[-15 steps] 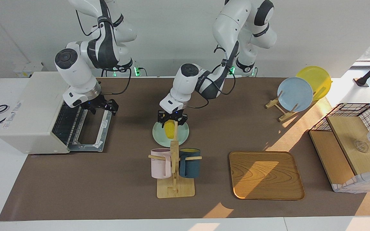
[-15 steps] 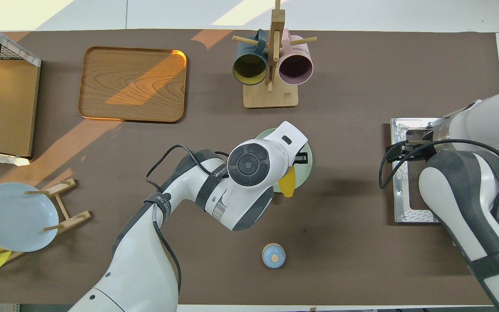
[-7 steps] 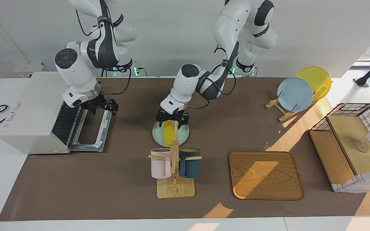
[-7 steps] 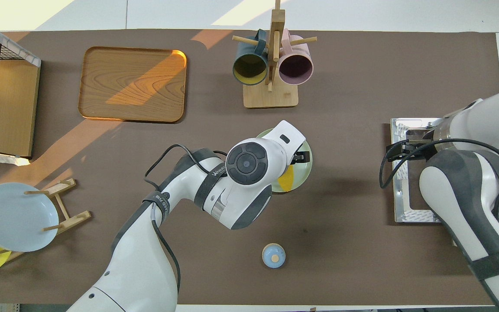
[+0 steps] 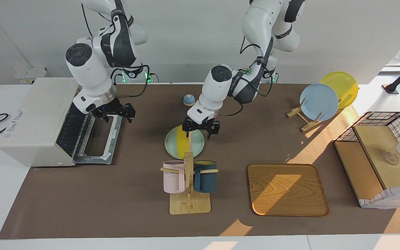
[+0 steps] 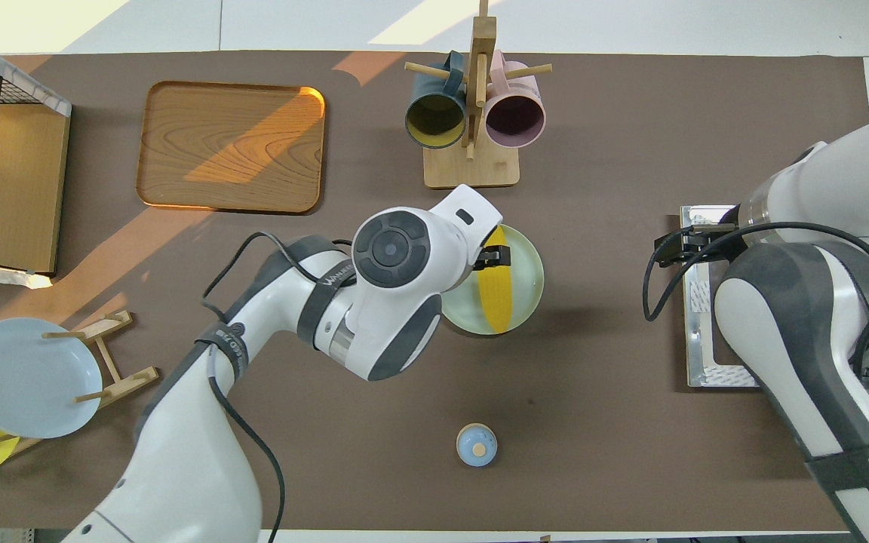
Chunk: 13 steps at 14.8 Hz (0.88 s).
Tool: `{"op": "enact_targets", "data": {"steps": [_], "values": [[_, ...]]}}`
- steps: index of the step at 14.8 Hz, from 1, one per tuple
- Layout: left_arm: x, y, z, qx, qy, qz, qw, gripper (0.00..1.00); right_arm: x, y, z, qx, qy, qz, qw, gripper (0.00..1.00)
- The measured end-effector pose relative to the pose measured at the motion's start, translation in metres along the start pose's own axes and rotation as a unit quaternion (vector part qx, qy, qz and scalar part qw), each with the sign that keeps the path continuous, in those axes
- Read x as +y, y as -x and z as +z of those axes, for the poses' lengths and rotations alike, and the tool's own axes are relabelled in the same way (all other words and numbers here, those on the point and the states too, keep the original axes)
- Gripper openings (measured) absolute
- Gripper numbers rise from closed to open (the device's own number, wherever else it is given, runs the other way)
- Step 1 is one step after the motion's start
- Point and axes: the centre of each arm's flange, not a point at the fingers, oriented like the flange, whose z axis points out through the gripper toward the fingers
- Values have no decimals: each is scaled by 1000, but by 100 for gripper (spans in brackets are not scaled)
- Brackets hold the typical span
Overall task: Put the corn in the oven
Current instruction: 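Withdraw the left gripper while the right gripper reaches the green plate, then grasp the green plate with the right gripper and carry it toward the oven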
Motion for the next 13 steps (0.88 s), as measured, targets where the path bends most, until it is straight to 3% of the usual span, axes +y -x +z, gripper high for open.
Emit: {"op": "enact_targets", "data": {"steps": [3,8,13], "values": [[-52,-22,-39,-13,-13,19,1000,100,-40,0,4,-1,3,-5,1000,100],[-152,-54,-84,-26,-26,36,999,100,-170,-4,25,29,2,8,1000,100],[-235,-66,-130,-20,-33,30,999,100,-293,-2,73,37,11,13,999,100]]}}
